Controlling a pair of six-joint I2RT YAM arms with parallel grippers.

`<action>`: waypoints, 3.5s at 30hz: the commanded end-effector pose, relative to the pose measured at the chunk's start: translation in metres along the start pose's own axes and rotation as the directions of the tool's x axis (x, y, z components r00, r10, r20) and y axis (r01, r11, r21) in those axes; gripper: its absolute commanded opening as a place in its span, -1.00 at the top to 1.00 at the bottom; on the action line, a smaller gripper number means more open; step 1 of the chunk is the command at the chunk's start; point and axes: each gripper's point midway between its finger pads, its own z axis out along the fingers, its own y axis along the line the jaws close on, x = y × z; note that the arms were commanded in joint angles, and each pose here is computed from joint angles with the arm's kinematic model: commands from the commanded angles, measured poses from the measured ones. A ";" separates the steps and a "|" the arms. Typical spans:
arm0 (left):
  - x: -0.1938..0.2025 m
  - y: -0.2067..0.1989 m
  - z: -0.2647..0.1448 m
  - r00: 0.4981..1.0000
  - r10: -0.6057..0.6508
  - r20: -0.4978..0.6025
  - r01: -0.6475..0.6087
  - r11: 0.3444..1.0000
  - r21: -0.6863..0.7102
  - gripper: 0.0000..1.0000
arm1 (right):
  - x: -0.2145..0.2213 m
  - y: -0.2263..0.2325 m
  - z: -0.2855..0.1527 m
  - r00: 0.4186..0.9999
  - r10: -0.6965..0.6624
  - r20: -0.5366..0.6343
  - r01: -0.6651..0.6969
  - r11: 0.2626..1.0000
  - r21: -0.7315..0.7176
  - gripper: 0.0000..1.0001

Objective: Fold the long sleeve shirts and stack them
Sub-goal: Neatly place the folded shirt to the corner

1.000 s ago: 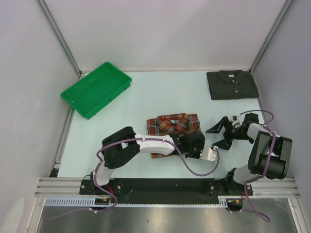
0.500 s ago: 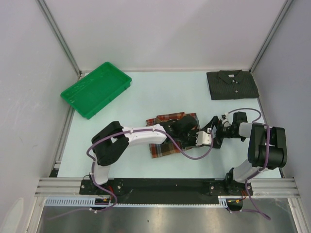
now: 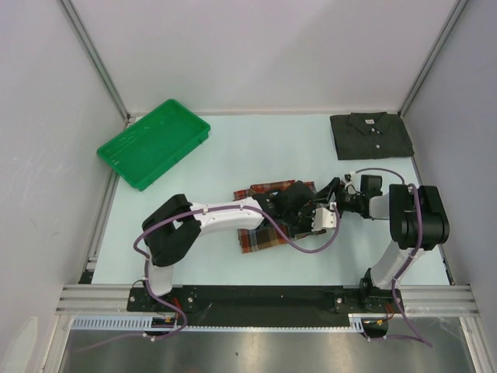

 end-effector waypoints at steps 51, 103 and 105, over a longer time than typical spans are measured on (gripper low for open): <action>0.093 0.074 -0.146 0.903 -0.423 -0.082 0.400 0.894 -0.204 -0.99 | -0.294 0.276 -0.103 0.325 -0.921 0.216 0.589 0.376 0.716 1.00; 0.123 0.084 -0.164 0.903 -0.408 -0.135 0.375 0.902 -0.216 -0.99 | -0.372 0.223 -0.176 0.232 -0.943 0.238 0.565 0.330 0.757 1.00; 0.127 0.082 -0.165 0.900 -0.411 -0.147 0.377 0.901 -0.212 -0.99 | -0.381 0.211 -0.173 0.219 -0.951 0.218 0.582 0.307 0.753 1.00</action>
